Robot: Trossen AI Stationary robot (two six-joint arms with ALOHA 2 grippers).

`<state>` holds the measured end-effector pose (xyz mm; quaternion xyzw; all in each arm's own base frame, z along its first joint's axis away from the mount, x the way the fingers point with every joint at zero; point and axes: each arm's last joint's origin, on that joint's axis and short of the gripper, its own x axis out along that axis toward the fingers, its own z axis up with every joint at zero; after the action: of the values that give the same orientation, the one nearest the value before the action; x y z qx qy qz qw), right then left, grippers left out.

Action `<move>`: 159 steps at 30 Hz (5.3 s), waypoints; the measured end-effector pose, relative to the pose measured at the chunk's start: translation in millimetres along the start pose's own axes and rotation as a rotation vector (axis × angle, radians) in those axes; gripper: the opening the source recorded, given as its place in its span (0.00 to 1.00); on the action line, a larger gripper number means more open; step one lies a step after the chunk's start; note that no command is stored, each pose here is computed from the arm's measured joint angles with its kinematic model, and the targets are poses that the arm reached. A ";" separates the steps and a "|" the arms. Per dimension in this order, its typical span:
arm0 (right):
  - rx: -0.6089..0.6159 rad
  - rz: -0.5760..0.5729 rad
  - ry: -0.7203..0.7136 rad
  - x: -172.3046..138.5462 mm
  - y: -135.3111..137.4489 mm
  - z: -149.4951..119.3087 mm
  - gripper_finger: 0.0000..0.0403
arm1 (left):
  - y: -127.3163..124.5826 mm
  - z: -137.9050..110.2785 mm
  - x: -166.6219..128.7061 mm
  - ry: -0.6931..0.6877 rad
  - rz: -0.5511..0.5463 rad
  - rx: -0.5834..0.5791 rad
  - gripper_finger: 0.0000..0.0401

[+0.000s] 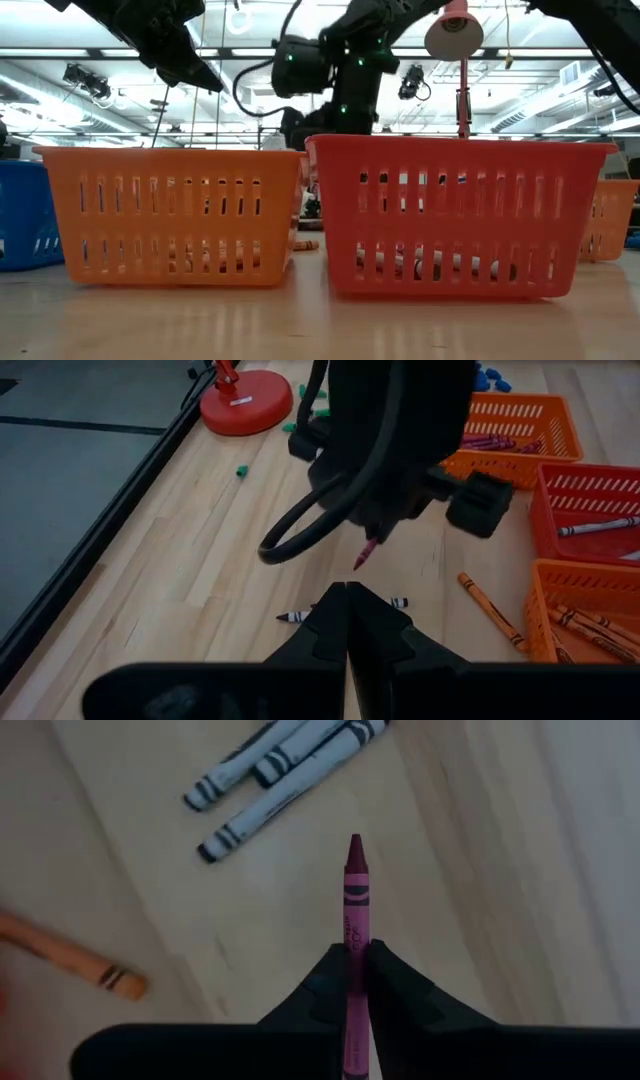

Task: Sort crayons
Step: Put the red crayon into the right orange bin, then put the black crayon into the blue bin

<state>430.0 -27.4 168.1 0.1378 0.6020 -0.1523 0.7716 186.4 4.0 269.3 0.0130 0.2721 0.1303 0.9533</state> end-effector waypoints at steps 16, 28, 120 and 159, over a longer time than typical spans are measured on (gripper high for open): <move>-0.024 -0.354 0.103 -70.8 18.7 -40.5 0.09 | 0.2 -2.4 -0.1 0.024 0.002 -0.003 0.02; 0.066 -0.340 0.358 -73.5 56.0 -104.5 0.10 | 0.1 -1.2 0.0 0.012 0.001 -0.020 0.02; -0.405 -0.169 -0.839 -34.6 -14.1 -132.4 0.29 | -62.3 -21.0 174.8 0.389 0.417 -0.744 0.32; -0.421 -0.142 -0.822 -33.2 -16.8 -131.7 0.29 | -64.2 -52.1 176.5 0.733 0.362 -0.503 0.24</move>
<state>298.9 11.7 168.6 -0.1352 0.2720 -0.1215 0.9450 319.1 -15.2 127.7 -0.2179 0.5438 0.3523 0.7299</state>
